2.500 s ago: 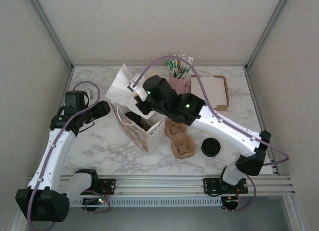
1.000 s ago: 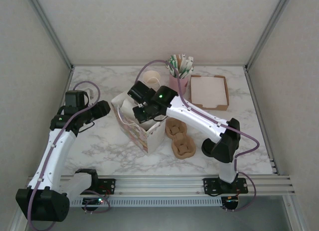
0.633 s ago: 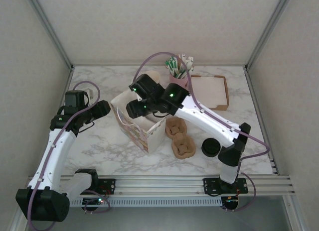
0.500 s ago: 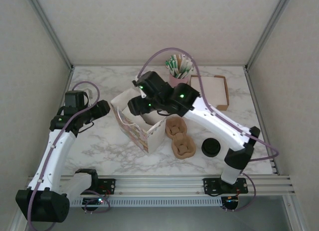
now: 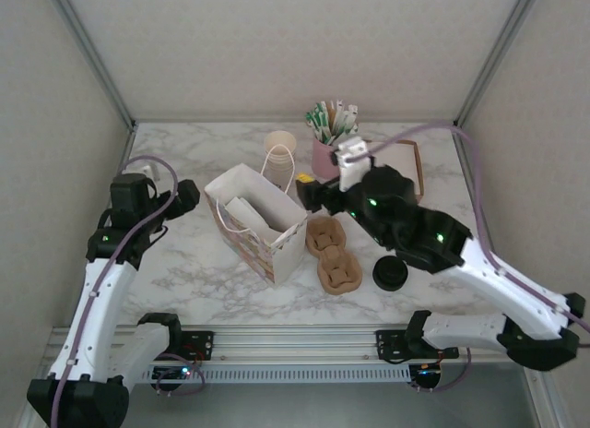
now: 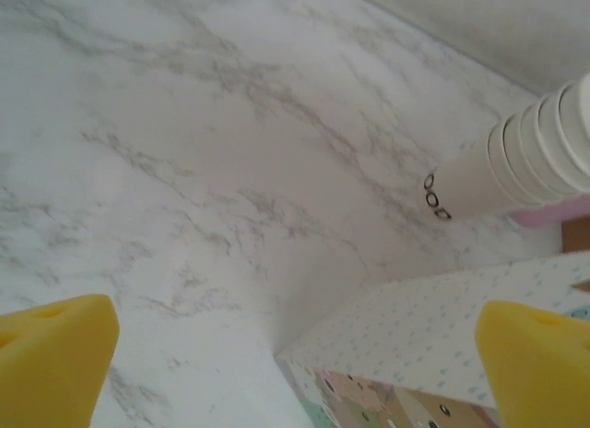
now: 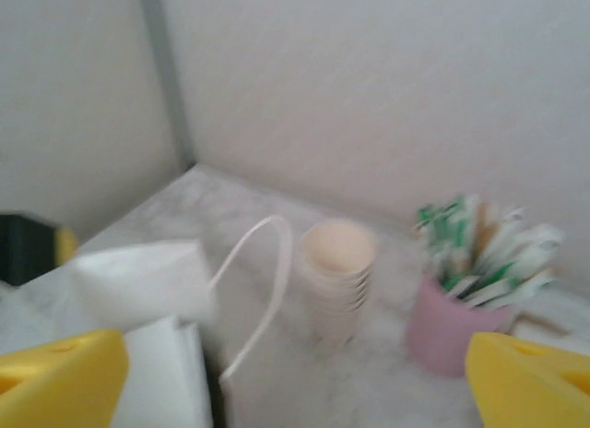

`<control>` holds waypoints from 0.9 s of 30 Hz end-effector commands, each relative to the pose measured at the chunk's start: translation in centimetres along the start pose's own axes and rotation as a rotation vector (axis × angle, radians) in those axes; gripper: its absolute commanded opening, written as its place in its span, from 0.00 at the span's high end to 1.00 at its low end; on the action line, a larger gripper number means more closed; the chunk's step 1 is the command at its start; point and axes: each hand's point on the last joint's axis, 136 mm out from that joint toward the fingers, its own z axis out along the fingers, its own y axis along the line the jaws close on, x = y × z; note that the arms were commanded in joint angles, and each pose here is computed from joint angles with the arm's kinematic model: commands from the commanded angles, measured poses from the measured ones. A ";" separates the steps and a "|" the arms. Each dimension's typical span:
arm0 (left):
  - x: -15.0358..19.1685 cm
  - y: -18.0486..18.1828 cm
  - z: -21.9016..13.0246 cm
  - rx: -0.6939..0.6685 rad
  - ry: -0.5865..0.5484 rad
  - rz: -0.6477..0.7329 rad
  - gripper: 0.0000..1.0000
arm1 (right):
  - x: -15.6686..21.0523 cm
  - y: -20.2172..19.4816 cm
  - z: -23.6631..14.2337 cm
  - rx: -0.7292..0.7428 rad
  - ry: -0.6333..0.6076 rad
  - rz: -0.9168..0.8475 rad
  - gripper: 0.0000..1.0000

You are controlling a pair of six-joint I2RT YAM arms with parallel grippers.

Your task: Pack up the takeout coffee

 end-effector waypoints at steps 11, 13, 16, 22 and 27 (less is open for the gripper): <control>-4.7 6.5 0.4 -0.367 -0.295 -0.120 0.00 | 9.6 -17.8 1.7 0.535 -0.106 0.006 0.01; -4.8 7.0 1.1 -0.397 -0.299 -0.096 0.00 | 12.4 -20.4 1.8 0.582 -0.053 -0.001 0.01; -4.6 7.7 2.3 -0.426 -0.330 -0.082 0.00 | 16.1 -23.8 2.1 0.643 0.013 0.039 0.01; -3.0 8.7 5.3 -0.415 -0.378 0.036 0.00 | 24.1 -28.4 3.1 0.738 0.150 0.121 0.01; -0.1 10.8 7.8 -0.490 -0.265 0.124 0.00 | 28.4 -28.9 4.8 0.733 0.248 0.072 0.01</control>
